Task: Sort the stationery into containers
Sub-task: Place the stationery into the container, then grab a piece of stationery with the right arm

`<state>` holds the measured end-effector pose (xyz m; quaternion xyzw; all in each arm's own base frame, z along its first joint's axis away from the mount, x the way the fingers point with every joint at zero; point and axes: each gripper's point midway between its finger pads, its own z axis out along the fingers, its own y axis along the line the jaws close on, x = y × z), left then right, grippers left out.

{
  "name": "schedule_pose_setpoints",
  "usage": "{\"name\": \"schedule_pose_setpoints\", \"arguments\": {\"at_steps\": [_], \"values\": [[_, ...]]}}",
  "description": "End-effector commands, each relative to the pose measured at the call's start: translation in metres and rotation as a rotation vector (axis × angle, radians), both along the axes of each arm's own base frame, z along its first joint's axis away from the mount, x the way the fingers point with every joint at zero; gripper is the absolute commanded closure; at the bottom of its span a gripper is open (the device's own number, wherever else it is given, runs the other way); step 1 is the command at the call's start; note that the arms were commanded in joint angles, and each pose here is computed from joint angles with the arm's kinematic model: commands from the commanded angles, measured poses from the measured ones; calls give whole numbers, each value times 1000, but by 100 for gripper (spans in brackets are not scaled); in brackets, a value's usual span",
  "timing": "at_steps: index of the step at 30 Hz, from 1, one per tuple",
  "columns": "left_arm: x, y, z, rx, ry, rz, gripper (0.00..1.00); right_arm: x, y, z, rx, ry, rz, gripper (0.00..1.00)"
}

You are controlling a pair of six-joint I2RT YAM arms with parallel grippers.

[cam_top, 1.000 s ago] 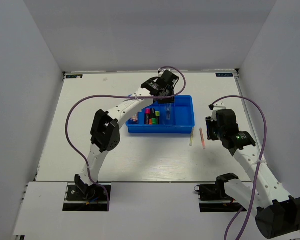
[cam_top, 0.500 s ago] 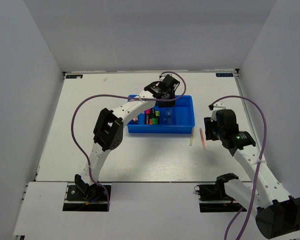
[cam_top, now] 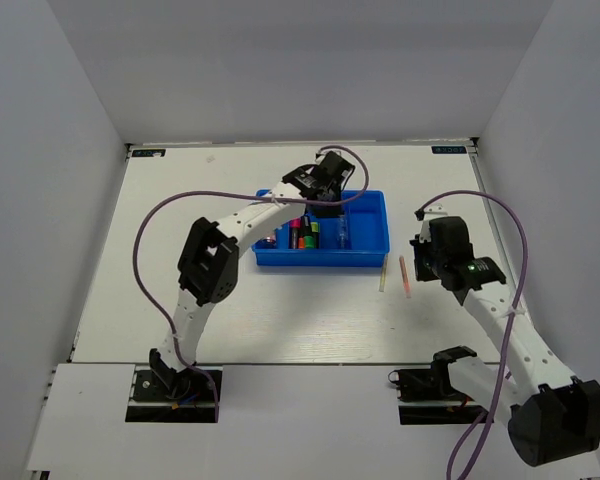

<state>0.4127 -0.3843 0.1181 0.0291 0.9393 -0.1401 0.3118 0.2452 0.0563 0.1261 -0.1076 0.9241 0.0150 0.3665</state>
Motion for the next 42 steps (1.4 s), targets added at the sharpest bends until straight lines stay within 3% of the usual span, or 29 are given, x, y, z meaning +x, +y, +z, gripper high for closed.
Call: {"name": "schedule_pose_setpoints", "arguments": {"at_steps": [1,2,3,4,5,6,7,8,10,12,17,26,37,40,42], "values": [[-35,21,96,-51,-120,-65,85,0,-1,-16,-12,61,4,100],[-52,33,66,19,-62,-87,85,-1,-1,-20,-13,80,8,100],[-66,38,65,61,-66,-134,85,-1,0,-26,-17,106,11,100],[-85,47,93,42,-107,-155,83,-1,0,-32,-22,135,11,100],[-106,65,54,125,-33,-179,66,0,1,-37,-24,156,12,100],[-120,69,49,147,-33,-215,53,1,1,-40,-27,167,12,99],[-134,76,76,112,-95,-223,40,2,2,-43,-28,178,11,96],[-156,94,38,189,-42,-243,25,4,5,-44,-18,187,20,88],[-179,109,44,177,-70,-258,18,6,7,-49,-17,198,25,81],[-191,123,32,206,-66,-242,17,9,7,-54,-19,221,10,73],[-217,151,34,147,-107,-208,17,16,12,-71,-6,280,-4,66],[-238,176,18,89,-110,-172,17,34,14,-85,-9,276,-19,66],[-249,173,5,75,-91,-184,17,37,7,-106,-43,360,-59,66],[-252,170,2,84,-84,-194,17,31,3,-113,-37,414,-70,74],[-254,169,-1,92,-79,-200,17,26,0,-116,-29,442,-82,94]]}}
